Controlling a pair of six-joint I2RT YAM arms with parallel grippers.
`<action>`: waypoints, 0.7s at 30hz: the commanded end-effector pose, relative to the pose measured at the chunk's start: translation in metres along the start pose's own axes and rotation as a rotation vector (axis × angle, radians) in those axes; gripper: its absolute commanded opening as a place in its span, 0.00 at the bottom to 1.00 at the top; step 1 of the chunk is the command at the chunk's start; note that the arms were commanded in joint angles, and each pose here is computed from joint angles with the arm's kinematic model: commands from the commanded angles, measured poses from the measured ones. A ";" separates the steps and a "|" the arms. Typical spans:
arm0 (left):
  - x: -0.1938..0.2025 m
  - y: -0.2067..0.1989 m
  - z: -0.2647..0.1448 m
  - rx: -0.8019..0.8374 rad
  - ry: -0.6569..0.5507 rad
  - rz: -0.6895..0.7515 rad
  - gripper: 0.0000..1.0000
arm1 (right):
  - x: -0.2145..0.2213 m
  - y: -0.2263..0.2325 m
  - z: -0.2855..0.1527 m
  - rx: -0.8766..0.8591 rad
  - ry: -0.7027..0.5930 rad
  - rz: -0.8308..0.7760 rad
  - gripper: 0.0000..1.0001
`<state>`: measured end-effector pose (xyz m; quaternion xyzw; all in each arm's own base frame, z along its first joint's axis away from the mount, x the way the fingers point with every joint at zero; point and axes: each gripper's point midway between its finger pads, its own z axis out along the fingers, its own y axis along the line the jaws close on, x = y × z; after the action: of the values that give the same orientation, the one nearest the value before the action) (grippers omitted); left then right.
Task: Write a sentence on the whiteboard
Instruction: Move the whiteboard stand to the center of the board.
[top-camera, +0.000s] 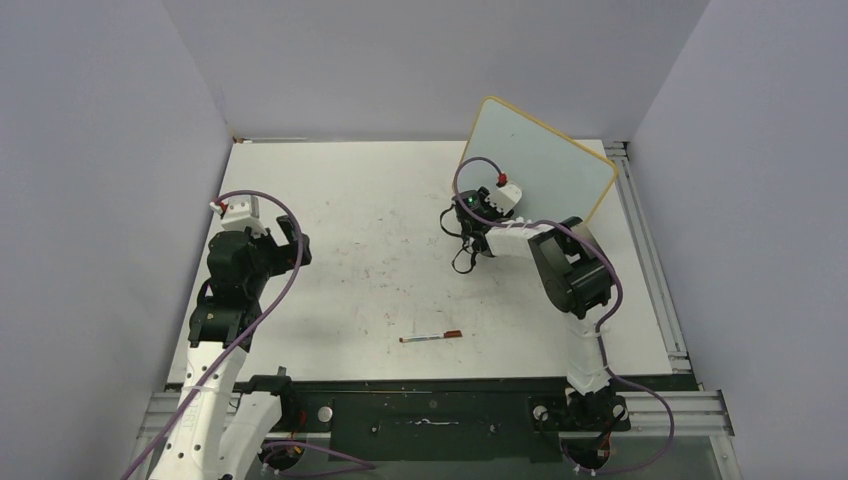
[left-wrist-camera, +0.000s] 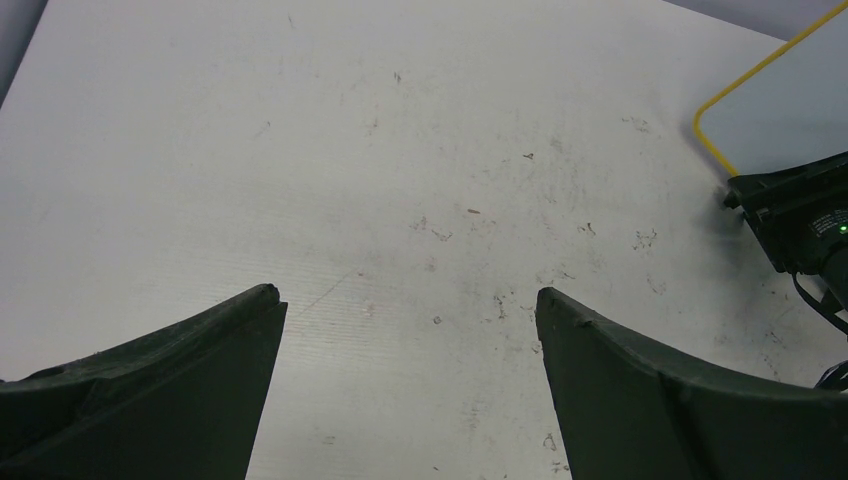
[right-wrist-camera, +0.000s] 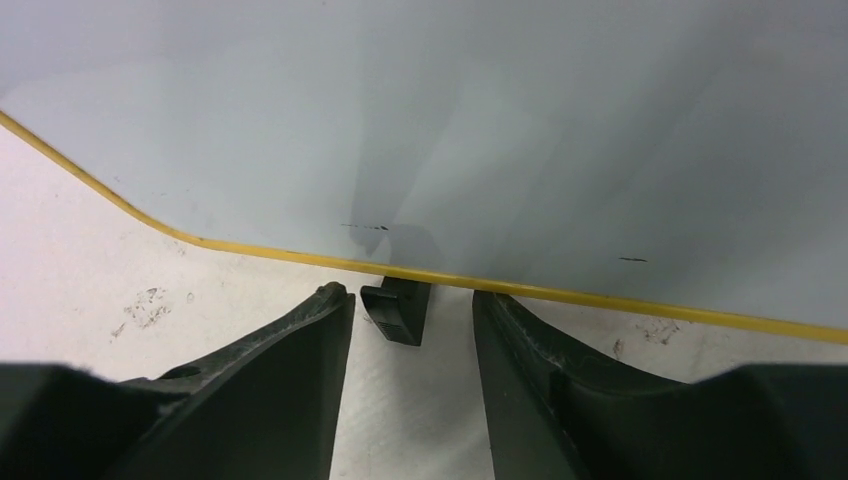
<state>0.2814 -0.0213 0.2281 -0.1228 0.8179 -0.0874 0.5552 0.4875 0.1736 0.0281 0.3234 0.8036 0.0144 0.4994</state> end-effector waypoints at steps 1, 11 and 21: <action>-0.020 -0.005 -0.003 0.013 -0.061 0.014 0.96 | 0.001 0.000 0.012 0.019 -0.013 -0.033 0.45; -0.020 -0.004 -0.003 0.009 -0.061 0.014 0.96 | 0.010 -0.007 0.007 0.015 0.012 -0.060 0.19; -0.021 -0.005 -0.003 0.010 -0.066 0.014 0.96 | 0.029 -0.007 -0.025 -0.051 0.080 -0.114 0.05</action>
<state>0.2814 -0.0203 0.2279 -0.1224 0.8181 -0.0844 0.5556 0.4863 0.1823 0.0233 0.2962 0.8101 0.0179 0.5056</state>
